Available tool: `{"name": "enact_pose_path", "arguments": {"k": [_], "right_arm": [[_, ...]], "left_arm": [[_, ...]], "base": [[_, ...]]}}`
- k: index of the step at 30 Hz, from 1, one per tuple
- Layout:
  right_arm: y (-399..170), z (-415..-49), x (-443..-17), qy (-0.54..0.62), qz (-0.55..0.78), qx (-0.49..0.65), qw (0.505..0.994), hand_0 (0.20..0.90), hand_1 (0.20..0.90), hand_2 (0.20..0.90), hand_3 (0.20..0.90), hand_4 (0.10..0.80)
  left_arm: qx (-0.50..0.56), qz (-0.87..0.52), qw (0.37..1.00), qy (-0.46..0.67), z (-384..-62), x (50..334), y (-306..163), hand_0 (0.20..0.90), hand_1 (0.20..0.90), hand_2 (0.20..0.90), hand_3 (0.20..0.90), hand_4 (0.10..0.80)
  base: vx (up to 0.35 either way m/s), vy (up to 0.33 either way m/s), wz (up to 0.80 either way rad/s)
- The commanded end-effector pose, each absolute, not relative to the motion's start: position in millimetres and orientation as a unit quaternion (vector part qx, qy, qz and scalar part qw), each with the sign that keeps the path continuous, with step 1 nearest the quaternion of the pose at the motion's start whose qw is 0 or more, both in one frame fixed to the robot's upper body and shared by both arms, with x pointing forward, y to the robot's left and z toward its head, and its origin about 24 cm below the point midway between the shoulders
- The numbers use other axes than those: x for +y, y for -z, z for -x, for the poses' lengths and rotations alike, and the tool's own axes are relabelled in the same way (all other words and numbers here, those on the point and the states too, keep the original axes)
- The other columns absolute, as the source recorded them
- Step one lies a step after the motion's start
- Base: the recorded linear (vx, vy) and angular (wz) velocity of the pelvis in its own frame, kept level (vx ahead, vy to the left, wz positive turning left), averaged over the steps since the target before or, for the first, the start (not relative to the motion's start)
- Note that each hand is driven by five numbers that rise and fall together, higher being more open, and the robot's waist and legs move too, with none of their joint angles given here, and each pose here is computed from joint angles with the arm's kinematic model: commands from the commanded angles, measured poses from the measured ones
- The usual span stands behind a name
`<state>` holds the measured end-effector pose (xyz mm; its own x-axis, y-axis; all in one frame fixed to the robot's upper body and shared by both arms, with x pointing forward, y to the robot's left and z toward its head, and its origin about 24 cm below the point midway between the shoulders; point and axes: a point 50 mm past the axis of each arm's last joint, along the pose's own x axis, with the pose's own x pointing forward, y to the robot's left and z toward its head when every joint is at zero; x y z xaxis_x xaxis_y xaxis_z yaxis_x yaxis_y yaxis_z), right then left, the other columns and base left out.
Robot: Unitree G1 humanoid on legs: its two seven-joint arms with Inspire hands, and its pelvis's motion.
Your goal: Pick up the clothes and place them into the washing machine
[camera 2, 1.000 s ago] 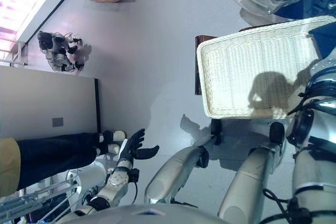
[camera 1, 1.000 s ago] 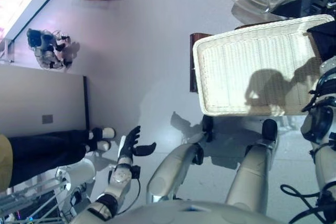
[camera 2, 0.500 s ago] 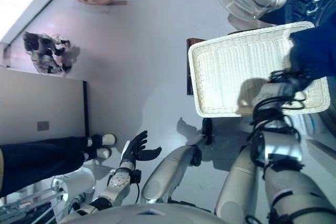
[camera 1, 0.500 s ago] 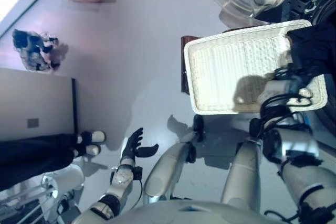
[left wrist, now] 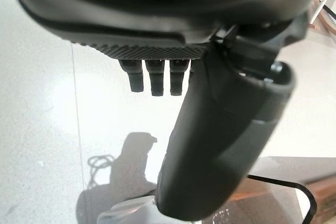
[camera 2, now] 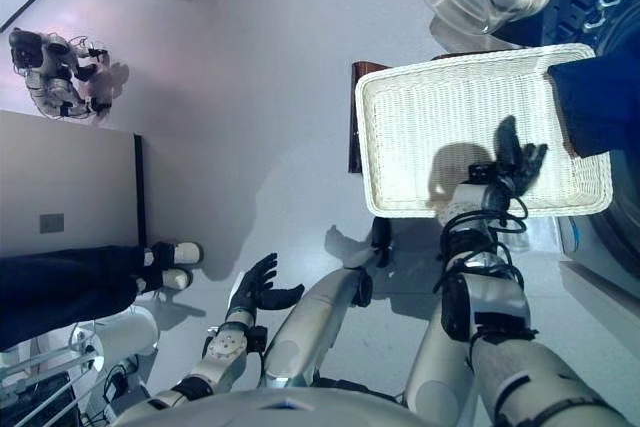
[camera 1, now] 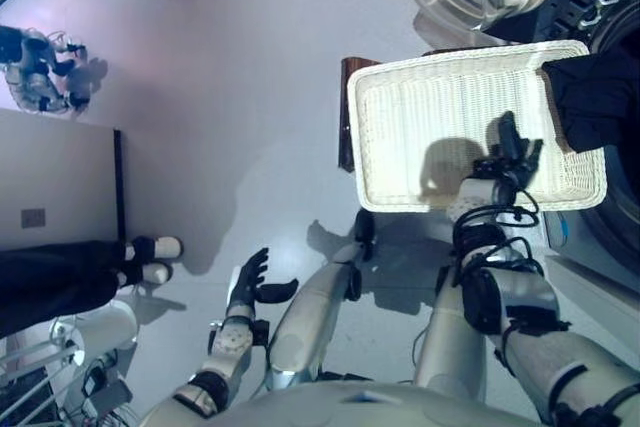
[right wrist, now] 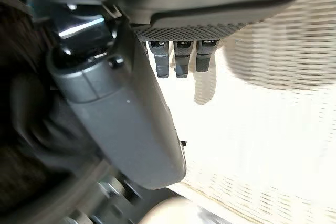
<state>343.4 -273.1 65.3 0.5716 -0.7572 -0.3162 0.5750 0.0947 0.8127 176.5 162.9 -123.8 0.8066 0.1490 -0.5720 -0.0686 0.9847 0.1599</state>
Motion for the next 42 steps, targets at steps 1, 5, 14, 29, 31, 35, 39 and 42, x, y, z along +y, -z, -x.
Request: {"name": "enact_pose_path", "arguments": {"k": [1,5,14,29,31,35,39,42], "right_arm": [[-119,-347,-291,0.442,-0.523,-0.21,0.698,0.9,0.9,0.9,0.9,0.8],[-135,-346,-305,0.453,-0.529,-0.234,0.679,0.9,0.9,0.9,0.9,0.8],[-221,-333,-365,0.456,-0.499,-0.339,0.655,0.9,0.9,0.9,0.9,0.8],[-250,-333,-372,0.439,-0.449,-0.353,0.694,0.3,0.3,0.3,0.3,0.4],[-251,-333,-371,0.439,-0.446,-0.356,0.694,0.3,0.3,0.3,0.3,0.4],[-271,-328,-367,0.42,-0.418,-0.393,0.703,0.3,0.3,0.3,0.3,0.4],[-317,-312,-365,0.392,-0.374,-0.47,0.697,0.3,0.3,0.3,0.3,0.4],[-358,-291,-361,0.37,-0.34,-0.536,0.678,0.3,0.3,0.3,0.3,0.4]], "left_arm": [[0.313,-0.086,0.937,-0.129,-170,197,125,0.9,0.9,0.9,0.9,0.8],[0.315,-0.08,0.937,-0.124,-166,194,127,0.9,0.9,0.9,0.9,0.8],[0.304,-0.087,0.943,-0.108,-167,195,124,0.9,0.9,0.9,0.9,0.8],[0.3,-0.083,0.944,-0.113,-168,195,123,0.9,0.9,0.9,0.9,0.8],[0.3,-0.081,0.944,-0.114,-167,195,123,0.9,0.9,0.9,0.9,0.8],[0.294,-0.076,0.945,-0.121,-167,198,122,0.9,0.9,0.9,0.9,0.8],[0.286,-0.07,0.947,-0.128,-166,204,119,0.9,0.9,0.9,0.9,0.8],[0.283,-0.068,0.948,-0.131,-164,208,119,0.9,0.9,0.9,0.9,0.8]], "base": [[-0.002,0.039,-0.04],[-0.005,0.036,-0.06],[0.011,0.001,-0.02],[0.037,-0.006,0.01],[0.0,0.0,0.0],[0.0,0.0,0.0],[0.0,0.0,0.0],[0.009,0.006,0.01]]}}
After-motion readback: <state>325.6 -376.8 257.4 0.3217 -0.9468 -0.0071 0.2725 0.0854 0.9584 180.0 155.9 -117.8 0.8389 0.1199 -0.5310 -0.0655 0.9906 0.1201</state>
